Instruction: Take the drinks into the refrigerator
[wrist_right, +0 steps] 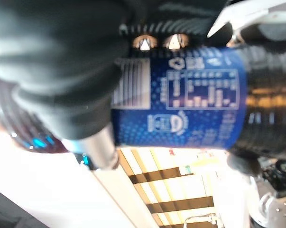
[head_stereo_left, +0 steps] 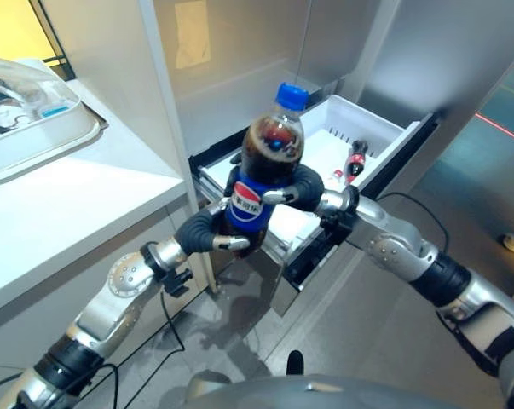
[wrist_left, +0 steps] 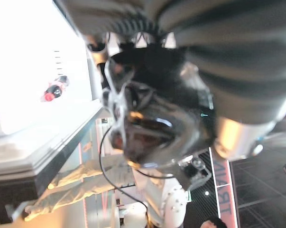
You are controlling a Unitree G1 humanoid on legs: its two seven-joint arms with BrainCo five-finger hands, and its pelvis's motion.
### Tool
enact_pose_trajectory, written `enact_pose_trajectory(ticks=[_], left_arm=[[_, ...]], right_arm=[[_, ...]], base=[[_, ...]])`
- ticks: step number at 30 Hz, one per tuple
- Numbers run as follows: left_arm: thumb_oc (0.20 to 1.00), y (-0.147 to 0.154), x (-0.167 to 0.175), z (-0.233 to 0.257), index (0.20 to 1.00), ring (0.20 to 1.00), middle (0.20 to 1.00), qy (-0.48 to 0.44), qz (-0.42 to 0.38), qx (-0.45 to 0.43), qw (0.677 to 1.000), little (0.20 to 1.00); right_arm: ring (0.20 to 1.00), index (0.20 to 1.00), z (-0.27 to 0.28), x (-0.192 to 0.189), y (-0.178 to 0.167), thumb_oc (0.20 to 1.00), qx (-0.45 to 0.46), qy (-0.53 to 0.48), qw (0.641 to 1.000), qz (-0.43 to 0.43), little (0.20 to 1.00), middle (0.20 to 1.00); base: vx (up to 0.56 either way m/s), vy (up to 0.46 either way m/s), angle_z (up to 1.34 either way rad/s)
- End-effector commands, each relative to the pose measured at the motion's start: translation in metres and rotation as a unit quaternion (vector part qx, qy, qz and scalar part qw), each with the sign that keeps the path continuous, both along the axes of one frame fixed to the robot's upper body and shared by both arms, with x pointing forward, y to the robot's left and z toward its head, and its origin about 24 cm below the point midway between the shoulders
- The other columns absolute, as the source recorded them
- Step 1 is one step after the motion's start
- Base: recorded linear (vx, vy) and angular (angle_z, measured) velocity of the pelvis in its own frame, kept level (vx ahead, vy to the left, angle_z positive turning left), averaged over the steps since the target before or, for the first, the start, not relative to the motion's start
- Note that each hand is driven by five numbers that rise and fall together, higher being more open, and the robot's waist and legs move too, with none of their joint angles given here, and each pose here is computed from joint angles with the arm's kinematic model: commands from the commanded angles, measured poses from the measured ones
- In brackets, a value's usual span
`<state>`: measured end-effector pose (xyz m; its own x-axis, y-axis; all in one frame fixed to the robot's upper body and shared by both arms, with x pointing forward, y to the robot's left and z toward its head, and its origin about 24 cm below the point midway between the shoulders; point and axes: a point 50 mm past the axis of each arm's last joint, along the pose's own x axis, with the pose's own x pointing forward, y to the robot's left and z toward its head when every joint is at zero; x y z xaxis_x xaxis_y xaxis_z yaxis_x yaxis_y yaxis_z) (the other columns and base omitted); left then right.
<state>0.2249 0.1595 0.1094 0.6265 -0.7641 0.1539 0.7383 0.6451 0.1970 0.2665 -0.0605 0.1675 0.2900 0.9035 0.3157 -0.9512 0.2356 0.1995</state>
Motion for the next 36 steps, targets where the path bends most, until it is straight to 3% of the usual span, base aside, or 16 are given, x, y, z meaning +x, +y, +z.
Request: enact_pose_trajectory(ticks=[1,10,11,19,20,27,36], left_arm=[[1.000,0.008,0.015,0.025,1.000,1.000,1.000,-0.048,0.026,-0.039,0.998,1.000],[1.000,0.021,0.012,0.018,1.000,1.000,1.000,-0.016,0.039,-0.037,0.998,1.000],[1.000,0.004,0.003,0.014,1.000,1.000,1.000,-0.014,0.022,-0.057,0.998,1.000],[1.000,0.011,-0.007,0.009,1.000,1.000,1.000,0.008,0.042,-0.099,0.994,1.000],[1.000,0.015,-0.010,0.007,1.000,1.000,1.000,0.017,0.053,-0.111,0.992,1.000],[1.000,0.036,-0.018,0.002,1.000,1.000,1.000,0.030,0.105,-0.128,0.986,1.000],[1.000,0.049,-0.023,0.005,1.000,1.000,1.000,0.017,0.142,-0.141,0.980,1.000]], right_arm=[[0.200,0.200,0.041,-0.035,0.030,0.200,0.102,-0.070,0.985,0.122,0.200,0.200],[0.200,0.200,0.032,-0.026,0.012,0.200,0.123,-0.047,0.989,0.064,0.200,0.200],[0.200,0.200,0.026,-0.018,0.000,0.200,0.145,-0.036,0.989,0.014,0.200,0.200],[0.200,0.200,0.019,-0.006,-0.062,0.200,0.183,-0.044,0.971,-0.146,0.200,0.200],[0.200,0.200,0.013,-0.004,-0.081,0.200,0.202,-0.035,0.958,-0.201,0.200,0.200],[0.200,0.200,0.021,-0.012,-0.129,0.200,0.202,-0.086,0.921,-0.321,0.200,0.200],[0.200,0.200,0.033,-0.015,-0.154,0.200,0.175,-0.139,0.890,-0.397,0.200,0.200]], base=[[0.00,0.000,0.00],[0.00,0.000,0.00],[0.00,0.000,0.00],[0.00,0.000,0.00],[0.00,0.000,0.00],[0.00,0.000,0.00],[0.00,0.000,0.00]])
